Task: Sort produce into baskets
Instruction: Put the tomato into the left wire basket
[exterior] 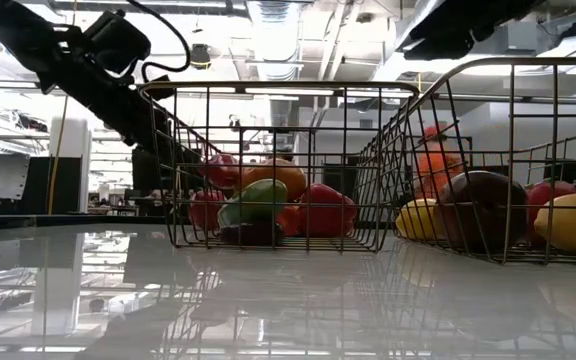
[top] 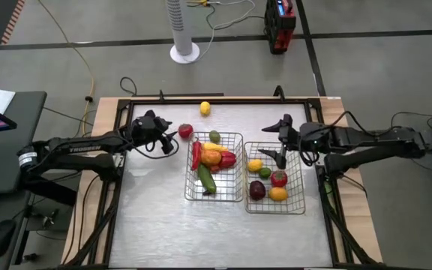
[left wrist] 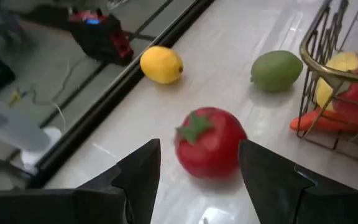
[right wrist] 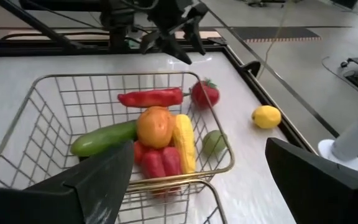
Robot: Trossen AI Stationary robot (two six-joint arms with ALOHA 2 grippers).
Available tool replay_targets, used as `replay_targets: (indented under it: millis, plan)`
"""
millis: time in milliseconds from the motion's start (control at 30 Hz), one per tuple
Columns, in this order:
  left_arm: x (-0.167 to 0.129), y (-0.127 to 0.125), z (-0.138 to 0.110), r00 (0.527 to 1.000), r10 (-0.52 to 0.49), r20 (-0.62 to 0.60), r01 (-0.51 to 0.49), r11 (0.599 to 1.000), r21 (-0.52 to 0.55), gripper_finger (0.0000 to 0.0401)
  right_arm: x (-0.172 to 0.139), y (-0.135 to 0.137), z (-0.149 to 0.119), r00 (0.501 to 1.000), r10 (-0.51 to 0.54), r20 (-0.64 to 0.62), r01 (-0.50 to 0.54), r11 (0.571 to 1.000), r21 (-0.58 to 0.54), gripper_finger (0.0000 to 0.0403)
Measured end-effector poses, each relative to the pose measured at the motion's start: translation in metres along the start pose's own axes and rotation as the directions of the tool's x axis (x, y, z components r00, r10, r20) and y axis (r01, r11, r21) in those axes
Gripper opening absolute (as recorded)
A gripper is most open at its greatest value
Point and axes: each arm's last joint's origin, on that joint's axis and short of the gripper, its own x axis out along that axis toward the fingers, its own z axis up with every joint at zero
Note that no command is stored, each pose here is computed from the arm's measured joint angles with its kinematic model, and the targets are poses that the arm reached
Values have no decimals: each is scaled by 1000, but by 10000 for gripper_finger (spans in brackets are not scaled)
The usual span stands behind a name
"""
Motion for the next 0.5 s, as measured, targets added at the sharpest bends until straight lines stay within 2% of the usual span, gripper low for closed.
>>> replay_targets:
  millis: [100, 233, 333, 500]
  plan:
    - [0, 0, 0, 1000, 10, -4, -10, 999, 44, 203, 1, -2, 0, 1000, -11, -3, 11, 1000, 6, 388]
    - [0, 1, -2, 1000, 9, -16, -9, 999, 35, 214, 1, -2, -1, 1000, -12, -6, 13, 1000, 16, 388]
    - [1, 3, -1, 1000, 2, -9, -2, 1000, 2, 250, 1, -2, 0, 1000, -12, -6, 12, 1000, 17, 388]
    - [5, 4, -2, 1000, 5, -12, -5, 1000, -13, 336, 1, -2, -1, 1000, -11, -6, 12, 999, 35, 388]
